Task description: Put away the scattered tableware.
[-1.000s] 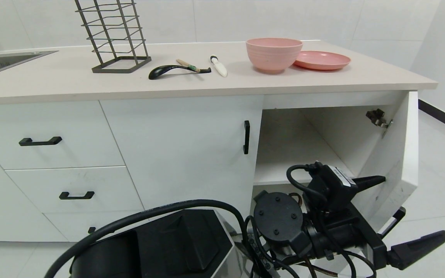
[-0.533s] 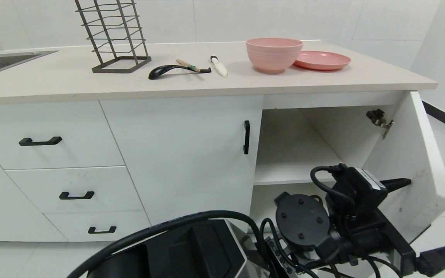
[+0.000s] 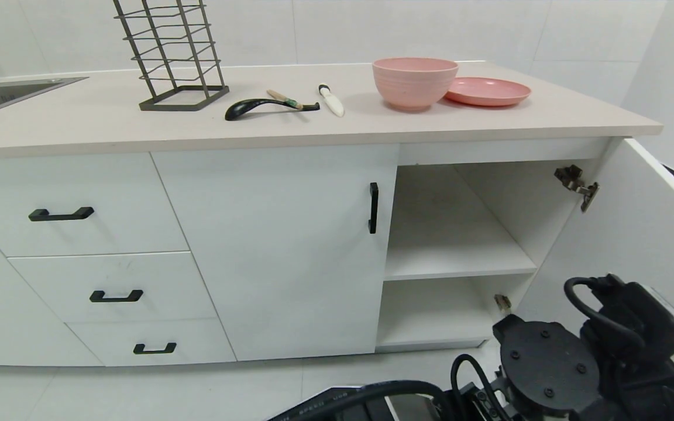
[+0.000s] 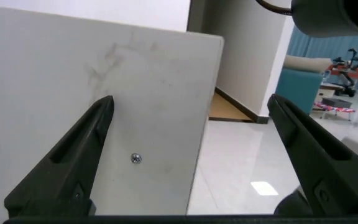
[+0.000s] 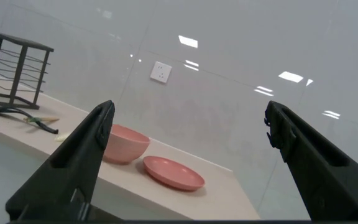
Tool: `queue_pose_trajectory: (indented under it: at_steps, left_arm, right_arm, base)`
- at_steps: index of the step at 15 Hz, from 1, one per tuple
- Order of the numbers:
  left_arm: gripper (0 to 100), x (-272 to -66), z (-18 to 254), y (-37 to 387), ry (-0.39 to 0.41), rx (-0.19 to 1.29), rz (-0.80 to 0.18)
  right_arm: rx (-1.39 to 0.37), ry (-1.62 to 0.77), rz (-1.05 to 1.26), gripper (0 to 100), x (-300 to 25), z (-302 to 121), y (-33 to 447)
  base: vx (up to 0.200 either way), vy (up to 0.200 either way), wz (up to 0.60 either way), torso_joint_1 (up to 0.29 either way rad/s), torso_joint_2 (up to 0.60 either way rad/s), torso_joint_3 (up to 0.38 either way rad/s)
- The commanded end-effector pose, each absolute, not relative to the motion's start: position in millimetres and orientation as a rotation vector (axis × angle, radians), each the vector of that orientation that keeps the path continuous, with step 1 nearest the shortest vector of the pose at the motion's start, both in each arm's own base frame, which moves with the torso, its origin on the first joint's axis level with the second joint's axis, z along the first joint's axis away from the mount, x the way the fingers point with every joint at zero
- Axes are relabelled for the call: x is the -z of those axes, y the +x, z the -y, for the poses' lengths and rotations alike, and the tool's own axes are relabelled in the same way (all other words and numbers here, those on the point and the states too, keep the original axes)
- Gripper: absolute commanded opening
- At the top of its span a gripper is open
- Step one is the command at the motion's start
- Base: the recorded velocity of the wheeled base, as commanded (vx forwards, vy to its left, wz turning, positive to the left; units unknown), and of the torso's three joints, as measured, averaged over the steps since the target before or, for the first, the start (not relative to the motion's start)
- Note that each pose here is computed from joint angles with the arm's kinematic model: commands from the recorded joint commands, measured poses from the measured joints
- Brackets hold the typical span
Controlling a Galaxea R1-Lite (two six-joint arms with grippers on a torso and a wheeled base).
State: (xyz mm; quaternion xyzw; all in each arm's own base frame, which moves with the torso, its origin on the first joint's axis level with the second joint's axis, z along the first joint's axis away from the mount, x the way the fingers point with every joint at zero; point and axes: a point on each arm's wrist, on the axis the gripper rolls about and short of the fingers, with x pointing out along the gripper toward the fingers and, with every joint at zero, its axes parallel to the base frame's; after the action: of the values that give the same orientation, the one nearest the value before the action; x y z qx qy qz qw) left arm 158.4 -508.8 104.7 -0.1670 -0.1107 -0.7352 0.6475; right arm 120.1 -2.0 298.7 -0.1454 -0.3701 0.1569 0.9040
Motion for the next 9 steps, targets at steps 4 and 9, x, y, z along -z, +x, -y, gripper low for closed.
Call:
queue_pose_trajectory:
  at_steps: [4,9]
  left_arm:
    - [100,-74.2,538.1,122.3,-0.361,1.749,0.172]
    - [100,-118.9,528.0,126.7,-0.418,1.736,0.287]
  right_arm:
    - [-0.300,-0.346,0.888,100,-324.9,0.4,92.1]
    - [-0.297,-0.358,0.915,100,-329.7,-1.7,74.9]
  base:
    - [0.000,0.000,0.00,0.000,0.00,0.000]
    - [0.000,0.000,0.00,0.000,0.00,0.000]
